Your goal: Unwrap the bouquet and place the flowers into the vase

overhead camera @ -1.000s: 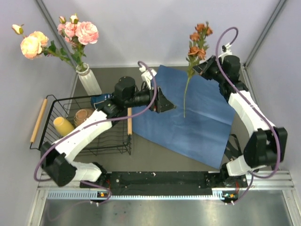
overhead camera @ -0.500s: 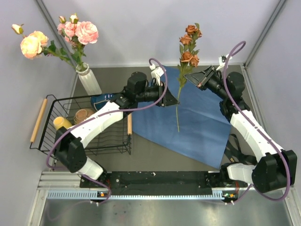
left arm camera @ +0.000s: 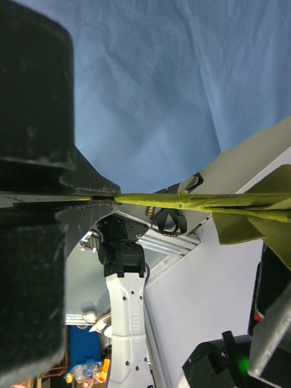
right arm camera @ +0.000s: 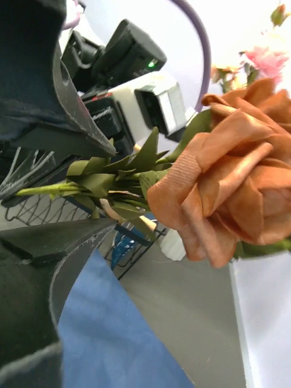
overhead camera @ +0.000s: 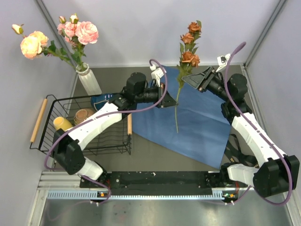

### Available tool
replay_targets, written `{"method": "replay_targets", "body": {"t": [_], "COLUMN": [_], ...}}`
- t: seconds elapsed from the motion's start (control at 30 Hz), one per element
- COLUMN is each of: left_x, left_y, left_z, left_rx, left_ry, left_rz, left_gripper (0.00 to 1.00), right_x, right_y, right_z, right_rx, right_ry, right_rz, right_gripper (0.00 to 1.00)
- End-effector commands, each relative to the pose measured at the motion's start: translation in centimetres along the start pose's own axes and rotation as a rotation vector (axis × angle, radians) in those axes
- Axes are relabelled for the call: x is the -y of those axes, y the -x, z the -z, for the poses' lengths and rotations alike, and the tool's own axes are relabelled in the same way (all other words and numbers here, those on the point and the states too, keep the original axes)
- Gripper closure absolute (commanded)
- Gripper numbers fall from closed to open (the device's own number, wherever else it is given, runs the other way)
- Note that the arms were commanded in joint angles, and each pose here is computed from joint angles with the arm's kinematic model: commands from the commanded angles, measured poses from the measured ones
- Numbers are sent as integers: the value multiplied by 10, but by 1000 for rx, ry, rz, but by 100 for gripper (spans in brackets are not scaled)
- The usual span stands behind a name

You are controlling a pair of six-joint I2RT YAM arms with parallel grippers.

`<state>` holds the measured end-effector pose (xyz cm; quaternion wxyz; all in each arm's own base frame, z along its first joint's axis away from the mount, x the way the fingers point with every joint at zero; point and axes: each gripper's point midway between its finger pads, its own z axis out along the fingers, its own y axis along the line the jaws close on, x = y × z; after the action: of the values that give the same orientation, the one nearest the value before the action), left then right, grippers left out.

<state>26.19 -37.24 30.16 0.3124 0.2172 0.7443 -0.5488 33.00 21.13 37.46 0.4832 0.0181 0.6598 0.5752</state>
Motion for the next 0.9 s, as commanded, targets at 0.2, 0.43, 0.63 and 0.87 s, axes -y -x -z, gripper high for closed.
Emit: {"method": "replay_targets", "body": {"t": [0.2,0.43,0.63,0.87], "left_x": [25,26,34,35], "left_y": [-12,-25,-28,-32], "left_z": [41,51,57,61], "left_rx": [-24,-49,-51,-65], "left_ry": [-7,-3,-28,-35], "left_rz": [-150,-145,-165,-182], "left_gripper": [100,100,100,100], "right_x": [-29,-60,-69,-74], "right_y": [-29,-28,-21,-22], "right_z": [8,17,18,14], "right_rx": [-218,-203,-172,-174], "right_ry": [161,296,315,336], "right_rz": [203,210,197,167], "right_gripper": [47,46,45,53]}}
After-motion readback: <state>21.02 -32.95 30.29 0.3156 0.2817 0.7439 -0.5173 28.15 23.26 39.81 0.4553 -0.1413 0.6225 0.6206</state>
